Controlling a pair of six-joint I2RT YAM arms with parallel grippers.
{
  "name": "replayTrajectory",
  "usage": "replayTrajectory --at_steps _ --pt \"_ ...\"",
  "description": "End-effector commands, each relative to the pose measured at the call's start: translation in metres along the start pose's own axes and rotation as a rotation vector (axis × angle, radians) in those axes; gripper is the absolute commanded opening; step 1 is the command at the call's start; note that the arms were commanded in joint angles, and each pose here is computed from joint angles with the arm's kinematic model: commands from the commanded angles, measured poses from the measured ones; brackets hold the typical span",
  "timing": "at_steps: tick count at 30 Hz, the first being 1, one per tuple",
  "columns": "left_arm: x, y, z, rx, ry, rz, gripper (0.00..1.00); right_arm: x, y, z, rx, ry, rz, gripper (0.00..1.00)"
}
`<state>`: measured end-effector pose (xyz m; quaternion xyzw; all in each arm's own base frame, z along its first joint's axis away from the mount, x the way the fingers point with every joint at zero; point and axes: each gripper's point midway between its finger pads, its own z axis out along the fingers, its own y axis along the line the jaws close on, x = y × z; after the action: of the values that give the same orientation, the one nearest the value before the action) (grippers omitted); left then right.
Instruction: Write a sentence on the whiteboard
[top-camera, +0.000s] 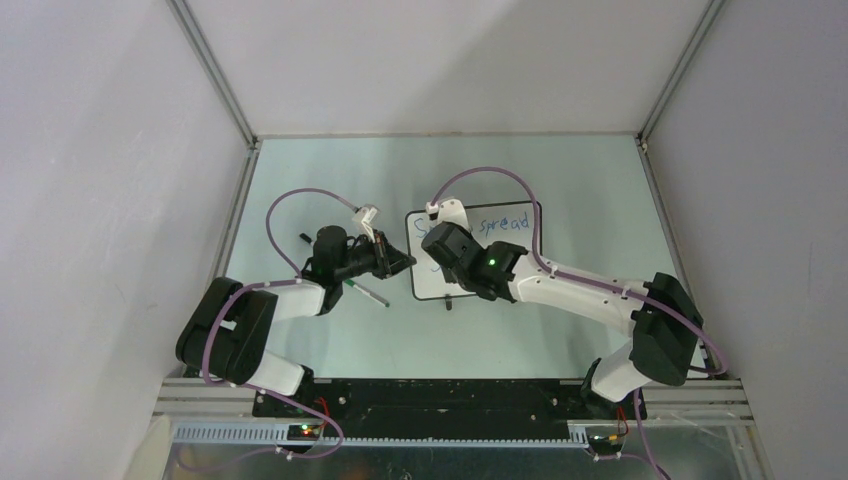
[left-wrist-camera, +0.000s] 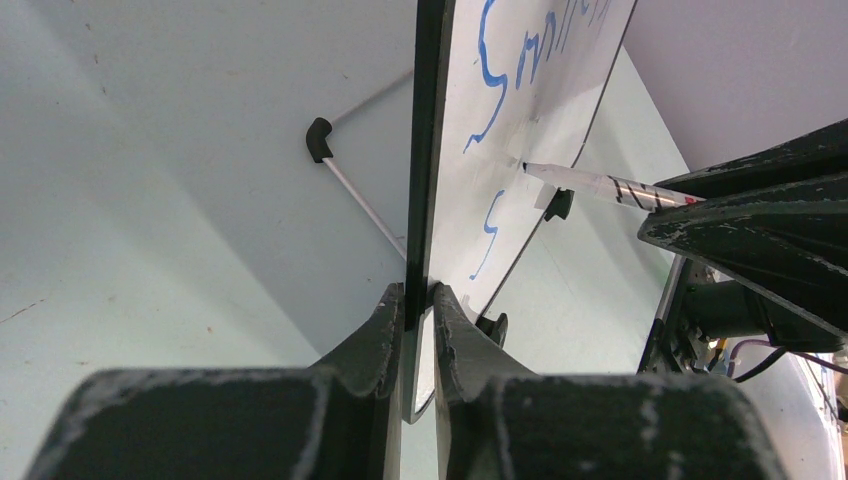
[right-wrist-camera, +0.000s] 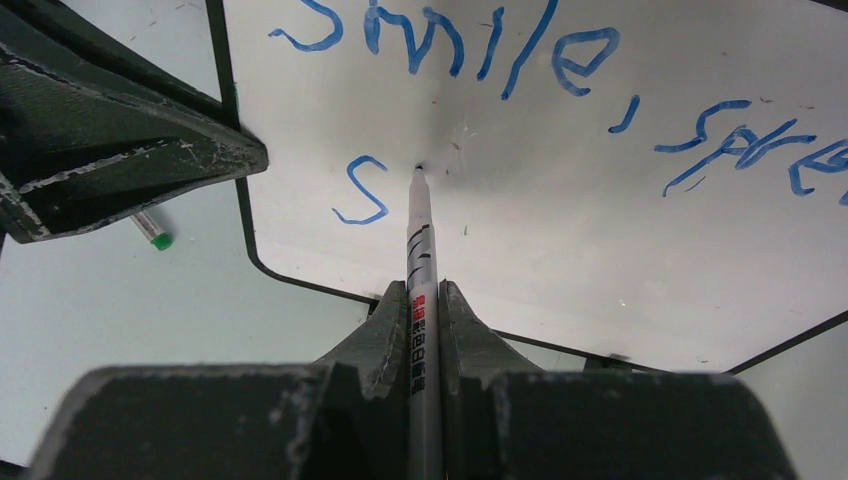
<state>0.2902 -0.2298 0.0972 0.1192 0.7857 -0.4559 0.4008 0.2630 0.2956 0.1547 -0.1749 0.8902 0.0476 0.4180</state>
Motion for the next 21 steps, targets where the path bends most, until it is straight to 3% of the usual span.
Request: replayTrajectory --at_steps 1,21 --pt "-0.002 0.001 -0.002 -0.016 -0.012 0.015 0.06 -0.002 0.0 0.006 0.006 -0.006 0.01 0.0" --pt "-0.002 0.002 -0.002 -0.018 -0.012 0.015 0.06 0.011 0.0 0.01 0.016 0.036 0.007 0.0"
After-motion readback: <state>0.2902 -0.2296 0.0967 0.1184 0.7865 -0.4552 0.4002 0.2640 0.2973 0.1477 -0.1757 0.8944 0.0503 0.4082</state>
